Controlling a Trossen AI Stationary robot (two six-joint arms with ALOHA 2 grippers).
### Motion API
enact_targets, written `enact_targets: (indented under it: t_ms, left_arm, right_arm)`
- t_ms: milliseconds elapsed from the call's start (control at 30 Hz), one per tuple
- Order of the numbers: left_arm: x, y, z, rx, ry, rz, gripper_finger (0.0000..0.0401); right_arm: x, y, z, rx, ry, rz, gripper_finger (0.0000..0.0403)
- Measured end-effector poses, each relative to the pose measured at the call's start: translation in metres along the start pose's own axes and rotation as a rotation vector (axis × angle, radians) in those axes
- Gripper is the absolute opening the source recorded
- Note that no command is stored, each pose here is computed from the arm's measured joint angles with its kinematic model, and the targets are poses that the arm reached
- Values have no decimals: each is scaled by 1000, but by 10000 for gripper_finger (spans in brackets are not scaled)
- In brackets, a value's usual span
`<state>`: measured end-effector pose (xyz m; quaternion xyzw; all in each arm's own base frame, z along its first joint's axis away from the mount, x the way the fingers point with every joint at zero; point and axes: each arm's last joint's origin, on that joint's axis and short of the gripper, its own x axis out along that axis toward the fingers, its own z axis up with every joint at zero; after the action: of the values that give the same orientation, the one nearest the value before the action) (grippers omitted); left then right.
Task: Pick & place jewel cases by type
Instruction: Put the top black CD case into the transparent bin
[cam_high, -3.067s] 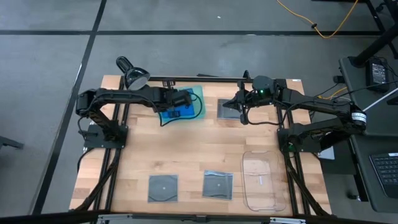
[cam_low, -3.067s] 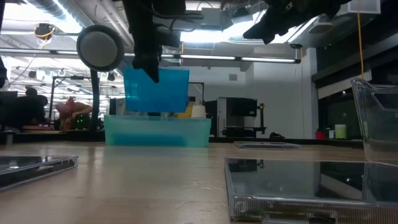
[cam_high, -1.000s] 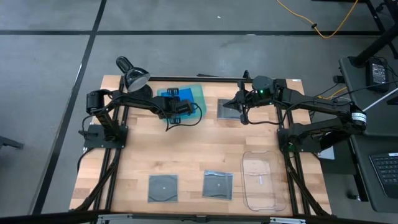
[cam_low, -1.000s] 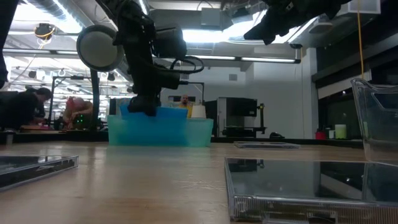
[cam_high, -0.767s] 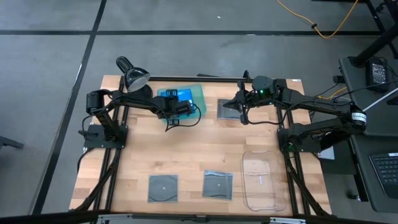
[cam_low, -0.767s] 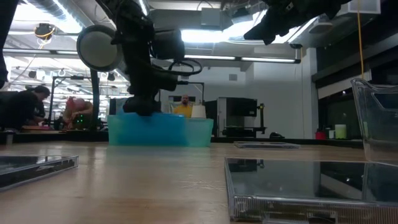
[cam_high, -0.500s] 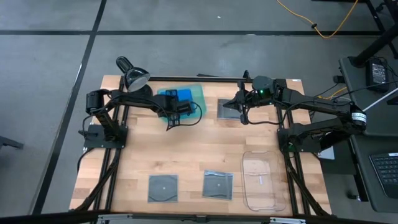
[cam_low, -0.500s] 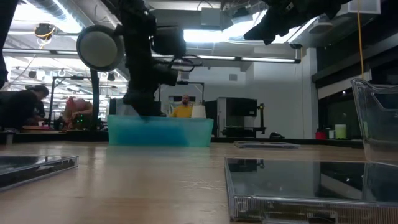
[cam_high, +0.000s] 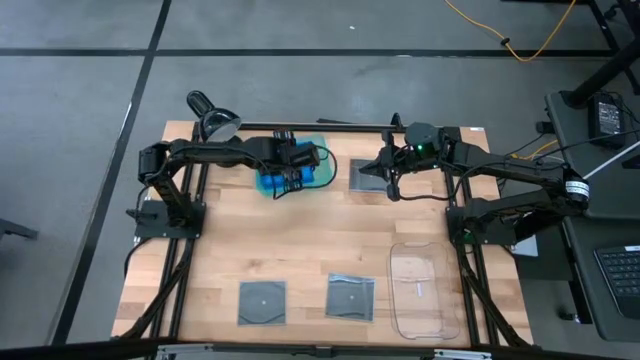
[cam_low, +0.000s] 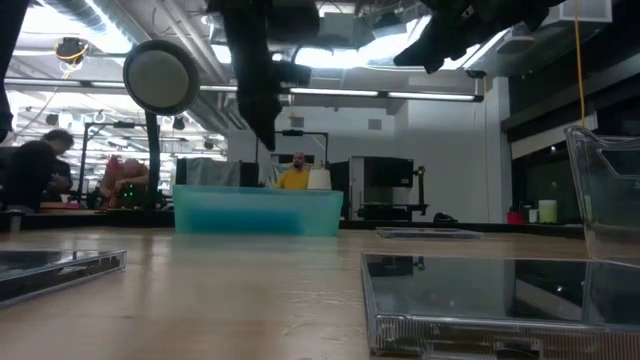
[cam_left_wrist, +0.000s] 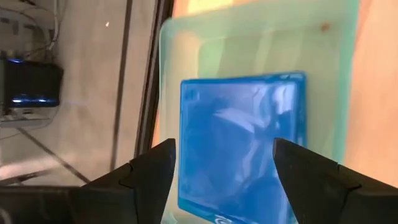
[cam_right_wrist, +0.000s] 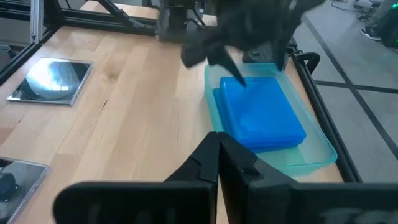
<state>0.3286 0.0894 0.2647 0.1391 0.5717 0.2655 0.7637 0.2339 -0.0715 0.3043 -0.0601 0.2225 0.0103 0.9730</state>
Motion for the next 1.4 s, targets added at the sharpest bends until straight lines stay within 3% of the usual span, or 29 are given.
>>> enact_targets:
  t_ms: [200, 367, 533, 800, 1067, 1400]
  left_arm:
    - [-38, 8, 18, -93, -68, -45, 250]
    - [-77, 1, 28, -101, -135, -73, 217]
    - [-109, -13, 31, -152, -199, -117, 155]
    - [-140, -33, 23, -248, -259, -184, 14]
    - [-149, -40, 22, -290, -293, -165, 2]
    - [-152, -44, 22, -344, -305, -175, 1]
  right_arm:
    - [0, 1, -2, 1, 18, 6, 10]
    - [2, 7, -2, -7, 29, 35, 10]
    - [3, 16, -5, 11, 80, 68, 10]
    - [2, -1, -30, 262, 312, -117, 10]
    - [33, -45, -70, 379, 484, -176, 10]
    - [78, -54, -118, 494, 690, -157, 10]
